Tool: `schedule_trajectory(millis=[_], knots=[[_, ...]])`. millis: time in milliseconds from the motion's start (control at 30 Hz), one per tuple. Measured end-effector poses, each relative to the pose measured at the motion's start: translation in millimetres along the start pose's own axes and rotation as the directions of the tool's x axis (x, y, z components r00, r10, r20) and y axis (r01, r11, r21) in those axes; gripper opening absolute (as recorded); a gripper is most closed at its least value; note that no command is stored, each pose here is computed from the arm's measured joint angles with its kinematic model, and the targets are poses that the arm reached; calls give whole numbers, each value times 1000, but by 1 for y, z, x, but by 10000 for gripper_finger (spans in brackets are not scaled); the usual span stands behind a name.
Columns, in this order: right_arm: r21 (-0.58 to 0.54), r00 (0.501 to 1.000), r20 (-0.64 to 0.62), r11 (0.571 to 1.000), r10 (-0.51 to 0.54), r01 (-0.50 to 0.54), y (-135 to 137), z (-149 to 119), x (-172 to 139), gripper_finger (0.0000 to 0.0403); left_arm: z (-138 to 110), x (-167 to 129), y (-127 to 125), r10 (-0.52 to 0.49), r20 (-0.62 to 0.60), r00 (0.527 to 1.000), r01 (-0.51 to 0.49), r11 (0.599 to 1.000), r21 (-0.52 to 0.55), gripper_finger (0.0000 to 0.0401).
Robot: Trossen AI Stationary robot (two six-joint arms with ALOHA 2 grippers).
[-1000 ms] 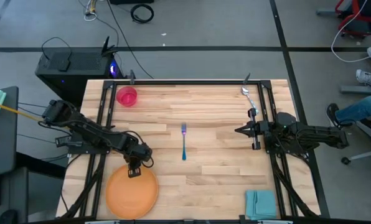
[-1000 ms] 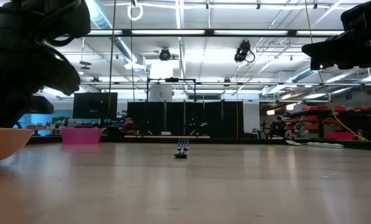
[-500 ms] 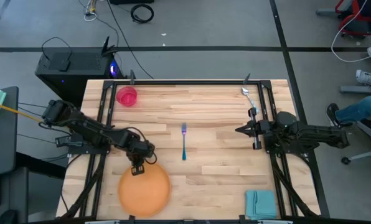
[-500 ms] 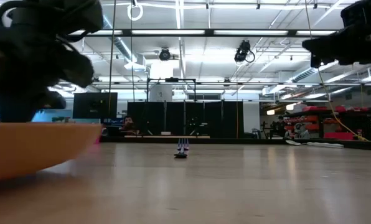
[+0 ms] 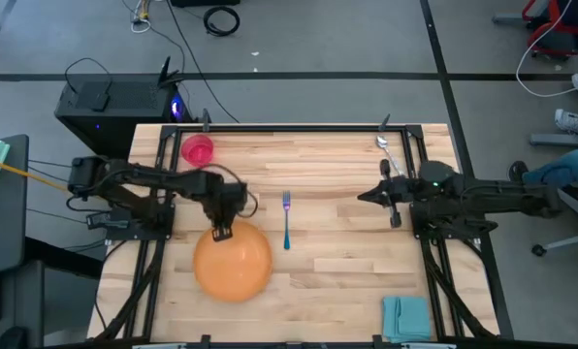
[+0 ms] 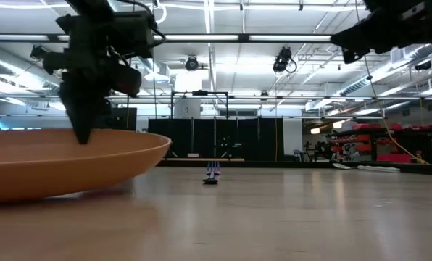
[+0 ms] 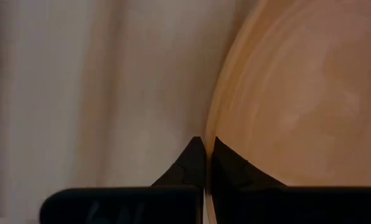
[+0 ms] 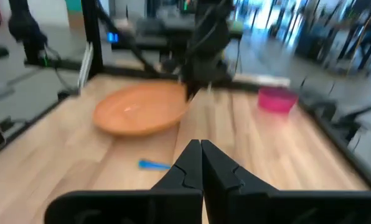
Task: Set table place
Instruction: Place the pink bowl on the orange plate
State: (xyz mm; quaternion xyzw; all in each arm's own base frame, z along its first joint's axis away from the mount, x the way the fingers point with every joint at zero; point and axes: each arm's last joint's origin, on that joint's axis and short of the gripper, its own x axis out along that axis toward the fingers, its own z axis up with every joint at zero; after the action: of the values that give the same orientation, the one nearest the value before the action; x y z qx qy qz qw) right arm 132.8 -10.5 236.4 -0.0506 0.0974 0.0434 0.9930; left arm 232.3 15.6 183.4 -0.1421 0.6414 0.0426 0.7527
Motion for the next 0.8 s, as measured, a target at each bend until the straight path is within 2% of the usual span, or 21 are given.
schedule_trajectory(millis=[133, 267, 400, 667, 800], knots=[[25, 993, -120, 1000, 18, -15, -5, 10, 19, 0, 4, -4, 25, 43, 18, 999, -43, 999, 3, 11], [37, 984, -177, 999, 27, -21, -10, 18, 36, 0, 7, -7, 49, 107, 36, 994, -107, 994, -19, 11], [39, 978, -209, 999, 21, -13, -13, 24, 49, 0, 9, -5, 67, 125, 44, 991, -122, 990, -64, 11], [41, 972, -235, 999, 25, -16, -15, 24, 57, 0, 14, 12, 85, 145, -16, 989, -146, 987, -72, 11], [39, 974, -225, 999, 23, -15, -15, 25, 56, 0, 15, 20, 89, 151, -48, 987, -155, 985, -76, 34]])
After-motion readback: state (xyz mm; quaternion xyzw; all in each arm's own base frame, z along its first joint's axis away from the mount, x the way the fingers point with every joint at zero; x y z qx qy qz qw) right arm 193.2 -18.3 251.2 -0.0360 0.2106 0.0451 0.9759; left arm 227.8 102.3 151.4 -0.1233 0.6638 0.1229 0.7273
